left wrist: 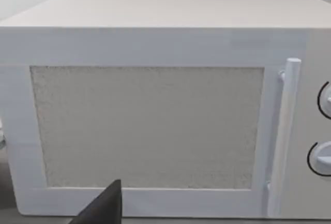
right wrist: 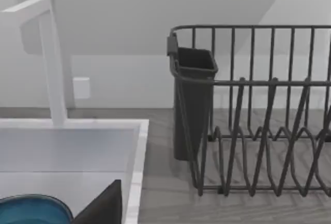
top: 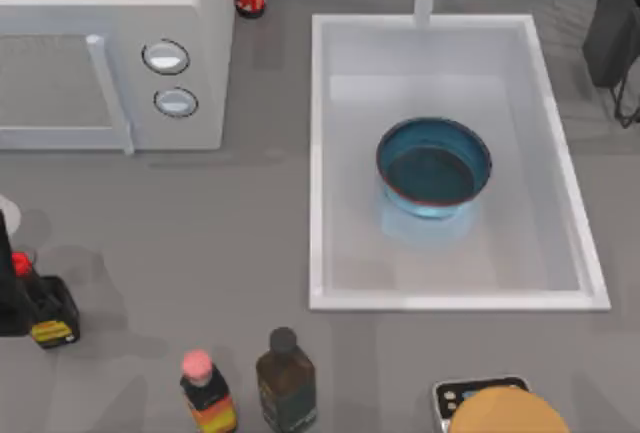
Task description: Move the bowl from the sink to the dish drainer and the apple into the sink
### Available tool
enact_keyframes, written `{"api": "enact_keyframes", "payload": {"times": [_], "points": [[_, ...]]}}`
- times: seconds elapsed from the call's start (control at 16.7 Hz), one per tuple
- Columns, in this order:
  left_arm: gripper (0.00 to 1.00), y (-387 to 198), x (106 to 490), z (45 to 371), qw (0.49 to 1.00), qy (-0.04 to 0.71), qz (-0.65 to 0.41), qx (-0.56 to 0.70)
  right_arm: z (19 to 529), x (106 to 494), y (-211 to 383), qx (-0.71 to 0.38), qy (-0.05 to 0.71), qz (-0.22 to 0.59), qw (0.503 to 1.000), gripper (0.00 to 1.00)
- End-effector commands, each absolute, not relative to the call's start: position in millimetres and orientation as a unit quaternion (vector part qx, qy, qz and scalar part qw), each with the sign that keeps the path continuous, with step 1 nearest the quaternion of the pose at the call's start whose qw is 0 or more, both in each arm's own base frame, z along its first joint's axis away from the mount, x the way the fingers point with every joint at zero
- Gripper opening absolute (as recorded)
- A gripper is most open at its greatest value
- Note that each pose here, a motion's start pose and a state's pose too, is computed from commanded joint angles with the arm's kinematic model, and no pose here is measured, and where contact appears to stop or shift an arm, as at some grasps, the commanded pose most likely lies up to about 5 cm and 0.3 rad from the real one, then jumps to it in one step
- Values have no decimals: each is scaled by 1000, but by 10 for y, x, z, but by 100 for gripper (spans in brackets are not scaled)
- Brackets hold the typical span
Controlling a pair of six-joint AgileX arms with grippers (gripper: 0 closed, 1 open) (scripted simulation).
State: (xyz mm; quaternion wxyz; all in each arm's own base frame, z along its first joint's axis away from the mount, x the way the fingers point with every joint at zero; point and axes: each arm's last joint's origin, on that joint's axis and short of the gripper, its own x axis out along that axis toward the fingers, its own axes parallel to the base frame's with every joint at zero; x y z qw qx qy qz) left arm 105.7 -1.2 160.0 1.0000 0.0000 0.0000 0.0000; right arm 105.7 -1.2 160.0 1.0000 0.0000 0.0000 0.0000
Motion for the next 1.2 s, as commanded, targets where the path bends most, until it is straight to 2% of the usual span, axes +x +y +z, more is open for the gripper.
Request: {"api": "enact_keyframes", "payload": {"times": [0.3,0.66,0.9,1.2], "points": [[100,-12,1057,1600,1000,0,0,0,1728,1060,2,4,11,6,1000,100],[100,-12,1057,1600,1000,0,0,0,2458,1267,92,25,98,29,994,100],[100,-12,1057,1600,1000,0,0,0,3023,1764,255,40,196,42,979,100],[100,-12,1057,1600,1000,0,0,0,3371,2794,706,50,337,50,939,100]]}}
